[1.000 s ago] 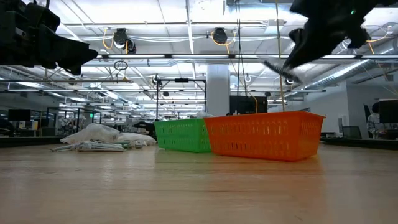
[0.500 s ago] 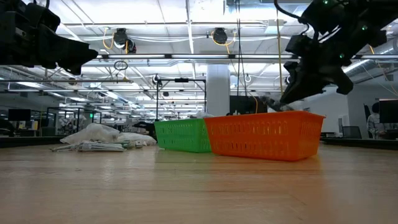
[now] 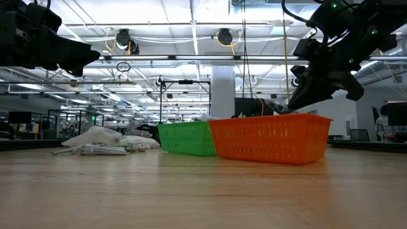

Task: Pick & Place Travel size toiletries
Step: Put the black hairbrush into the yellow bin

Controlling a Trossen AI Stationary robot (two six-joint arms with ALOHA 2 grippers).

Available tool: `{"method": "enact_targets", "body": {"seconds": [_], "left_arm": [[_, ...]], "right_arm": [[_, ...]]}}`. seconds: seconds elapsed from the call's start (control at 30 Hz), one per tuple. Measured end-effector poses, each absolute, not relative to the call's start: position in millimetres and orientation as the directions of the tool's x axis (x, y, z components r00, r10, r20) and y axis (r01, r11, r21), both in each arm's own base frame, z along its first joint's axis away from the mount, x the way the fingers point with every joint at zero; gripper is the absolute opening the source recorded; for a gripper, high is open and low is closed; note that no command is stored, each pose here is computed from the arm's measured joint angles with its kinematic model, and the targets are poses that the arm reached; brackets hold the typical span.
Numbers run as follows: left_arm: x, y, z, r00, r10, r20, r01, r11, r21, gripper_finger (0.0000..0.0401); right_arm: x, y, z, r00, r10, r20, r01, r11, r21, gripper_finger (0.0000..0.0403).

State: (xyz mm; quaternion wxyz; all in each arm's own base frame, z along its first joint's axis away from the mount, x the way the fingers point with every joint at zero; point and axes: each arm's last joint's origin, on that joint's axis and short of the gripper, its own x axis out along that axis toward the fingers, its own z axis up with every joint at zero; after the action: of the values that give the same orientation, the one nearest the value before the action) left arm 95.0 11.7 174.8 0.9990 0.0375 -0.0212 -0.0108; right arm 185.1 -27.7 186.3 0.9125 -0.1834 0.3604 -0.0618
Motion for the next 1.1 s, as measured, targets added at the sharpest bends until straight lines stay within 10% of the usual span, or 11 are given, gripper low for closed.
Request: {"method": "enact_targets", "body": {"seconds": [0.57, 1.1], "left_arm": [[95.1, 11.7, 174.7, 0.999, -0.023, 0.041, 0.020, 0.997, 0.075, 0.0159], [95.1, 11.7, 174.7, 0.999, -0.023, 0.041, 0.020, 0.997, 0.075, 0.0159]], "right_arm": [[185.3, -20.8, 188.3, 0.749, -0.219, -0.625, -0.038, 0.928, -0.371, 0.0134], [192.7, 106.1, 232.4, 0.859, 0.235, -0.454, -0.326, 0.936, -0.133, 0.0201]]}}
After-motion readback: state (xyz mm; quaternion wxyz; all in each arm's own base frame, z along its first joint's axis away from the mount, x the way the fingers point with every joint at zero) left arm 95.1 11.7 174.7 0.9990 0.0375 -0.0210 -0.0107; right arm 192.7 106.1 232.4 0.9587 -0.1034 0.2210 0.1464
